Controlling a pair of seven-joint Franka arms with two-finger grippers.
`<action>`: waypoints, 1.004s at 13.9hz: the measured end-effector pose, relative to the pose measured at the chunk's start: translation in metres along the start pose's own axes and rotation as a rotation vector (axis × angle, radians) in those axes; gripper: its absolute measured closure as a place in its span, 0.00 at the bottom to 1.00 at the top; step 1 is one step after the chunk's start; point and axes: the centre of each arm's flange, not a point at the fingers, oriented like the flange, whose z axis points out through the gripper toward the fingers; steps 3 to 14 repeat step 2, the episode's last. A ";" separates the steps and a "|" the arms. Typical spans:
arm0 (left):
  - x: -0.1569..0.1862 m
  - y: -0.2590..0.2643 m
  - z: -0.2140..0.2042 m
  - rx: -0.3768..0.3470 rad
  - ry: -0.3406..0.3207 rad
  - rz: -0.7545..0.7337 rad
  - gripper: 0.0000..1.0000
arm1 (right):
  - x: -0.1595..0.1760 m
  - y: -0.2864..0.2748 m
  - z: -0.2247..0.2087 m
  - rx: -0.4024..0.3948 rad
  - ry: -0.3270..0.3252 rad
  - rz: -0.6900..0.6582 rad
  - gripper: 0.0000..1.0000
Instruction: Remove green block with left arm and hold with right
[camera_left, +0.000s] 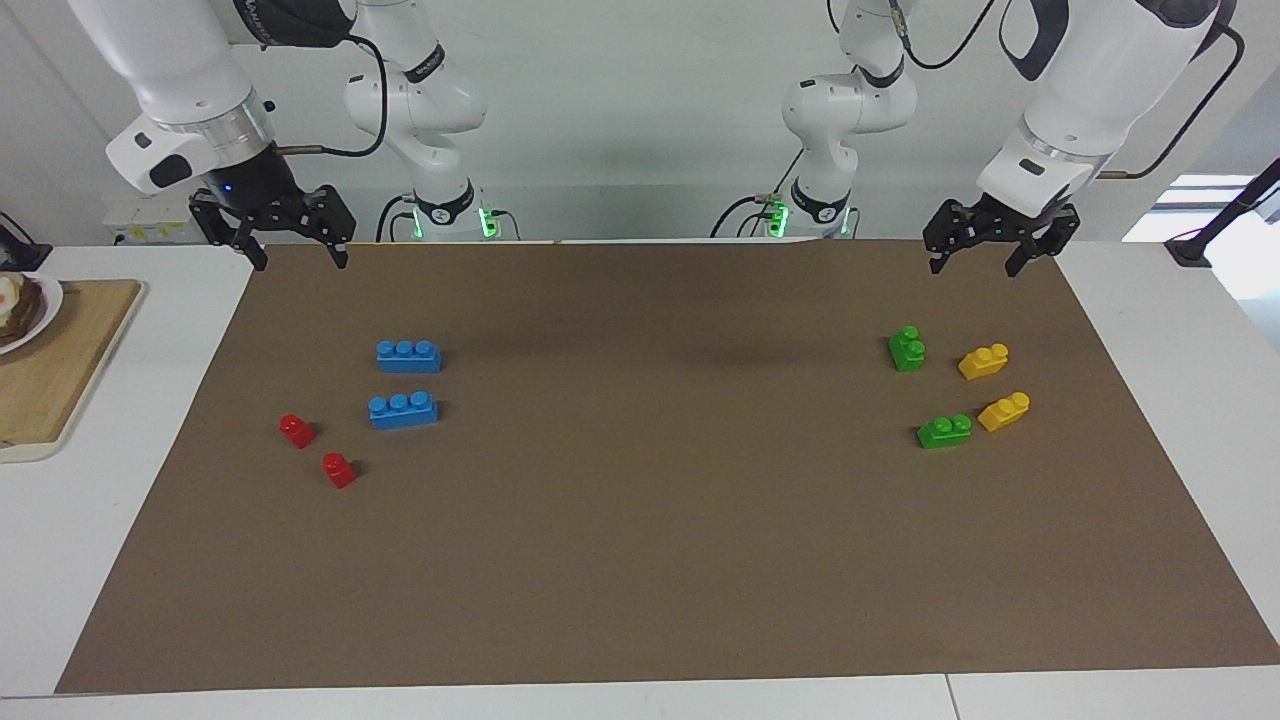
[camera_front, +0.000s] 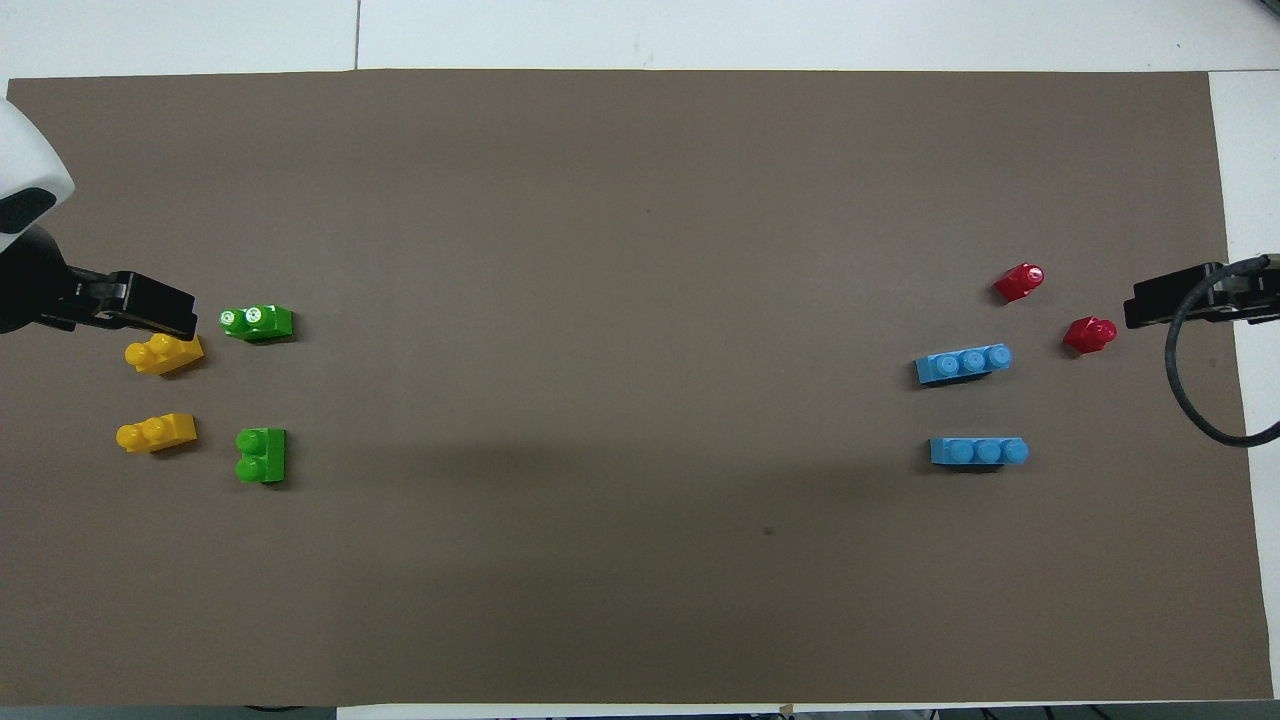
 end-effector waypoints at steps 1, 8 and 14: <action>0.000 -0.001 0.000 0.000 0.001 -0.006 0.00 | 0.000 0.000 0.000 0.000 0.000 0.000 0.00; 0.000 -0.001 0.000 0.000 0.001 -0.009 0.00 | 0.000 0.000 0.000 0.000 0.000 0.000 0.00; 0.000 -0.001 0.000 0.000 0.001 -0.009 0.00 | 0.000 0.000 0.000 0.000 0.000 0.000 0.00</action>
